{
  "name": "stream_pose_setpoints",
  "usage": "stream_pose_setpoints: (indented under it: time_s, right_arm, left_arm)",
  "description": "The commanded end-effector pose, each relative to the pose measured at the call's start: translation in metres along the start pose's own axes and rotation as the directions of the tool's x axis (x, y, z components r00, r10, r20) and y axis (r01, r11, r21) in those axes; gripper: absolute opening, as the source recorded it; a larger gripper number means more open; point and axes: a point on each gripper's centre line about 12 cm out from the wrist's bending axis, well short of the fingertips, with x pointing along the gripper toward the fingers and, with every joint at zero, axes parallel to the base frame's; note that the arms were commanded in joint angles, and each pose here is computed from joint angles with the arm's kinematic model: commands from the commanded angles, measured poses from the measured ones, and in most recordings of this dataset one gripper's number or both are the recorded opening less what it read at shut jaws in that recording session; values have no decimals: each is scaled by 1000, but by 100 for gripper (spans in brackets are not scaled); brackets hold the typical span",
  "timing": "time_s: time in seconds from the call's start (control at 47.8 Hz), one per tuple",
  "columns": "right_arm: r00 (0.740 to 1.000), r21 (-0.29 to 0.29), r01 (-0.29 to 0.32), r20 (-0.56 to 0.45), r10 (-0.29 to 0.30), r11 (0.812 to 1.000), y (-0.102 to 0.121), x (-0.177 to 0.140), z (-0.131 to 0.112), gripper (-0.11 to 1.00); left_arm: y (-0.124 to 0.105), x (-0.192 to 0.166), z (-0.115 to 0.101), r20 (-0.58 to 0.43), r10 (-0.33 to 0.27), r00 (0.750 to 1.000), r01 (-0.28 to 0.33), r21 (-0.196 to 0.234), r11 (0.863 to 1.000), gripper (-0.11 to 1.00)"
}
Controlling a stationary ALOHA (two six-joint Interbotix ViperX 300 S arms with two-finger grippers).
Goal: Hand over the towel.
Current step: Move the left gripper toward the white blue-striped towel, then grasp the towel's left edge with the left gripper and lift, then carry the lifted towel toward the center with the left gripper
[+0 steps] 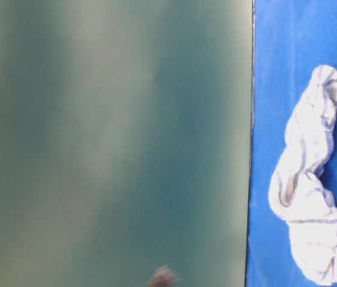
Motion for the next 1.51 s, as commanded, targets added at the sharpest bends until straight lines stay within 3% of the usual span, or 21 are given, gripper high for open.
stream_pose_setpoints:
  time_s: [0.0,0.126,0.461,0.67,0.754,0.901,1.047,1.173,1.319,1.487]
  right_arm:
    - [1000,3,3,17,-3,1000,-1,4,8,0]
    - [1000,3,3,0,-3,1000,-1,6,4,0]
    - [999,4,4,-40,-4,1000,-1,12,-7,0]
    - [999,6,2,-40,-2,1000,0,12,-7,0]
    - [999,6,4,-40,-4,1000,-1,12,-7,0]
    - [999,6,4,-38,-4,1000,-1,12,-7,0]
    - [999,6,4,-38,-4,1000,-1,12,-6,0]
    - [999,6,4,-37,-4,1000,-1,13,-4,0]
    - [999,6,4,-38,-4,1000,-1,13,-2,0]
    - [999,4,4,-43,-4,1000,-1,13,-1,0]
  left_arm:
    - [6,23,-10,-65,21,998,-22,-8,1000,90]
    - [7,52,-30,-160,24,987,-26,-8,1000,92]
    - [10,109,-100,-376,34,926,-38,-3,999,93]
    - [12,108,-102,-386,38,922,-41,-2,999,91]
    - [12,106,-102,-397,37,917,-41,0,999,81]
    - [12,101,-99,-407,37,913,-39,4,999,42]
    - [11,93,-78,-376,35,926,-35,5,999,10]
    - [9,82,-42,-297,30,954,-31,0,1000,9]
    - [0,61,14,-140,7,990,-7,1,1000,9]
    - [-15,34,66,47,-41,998,41,5,999,9]
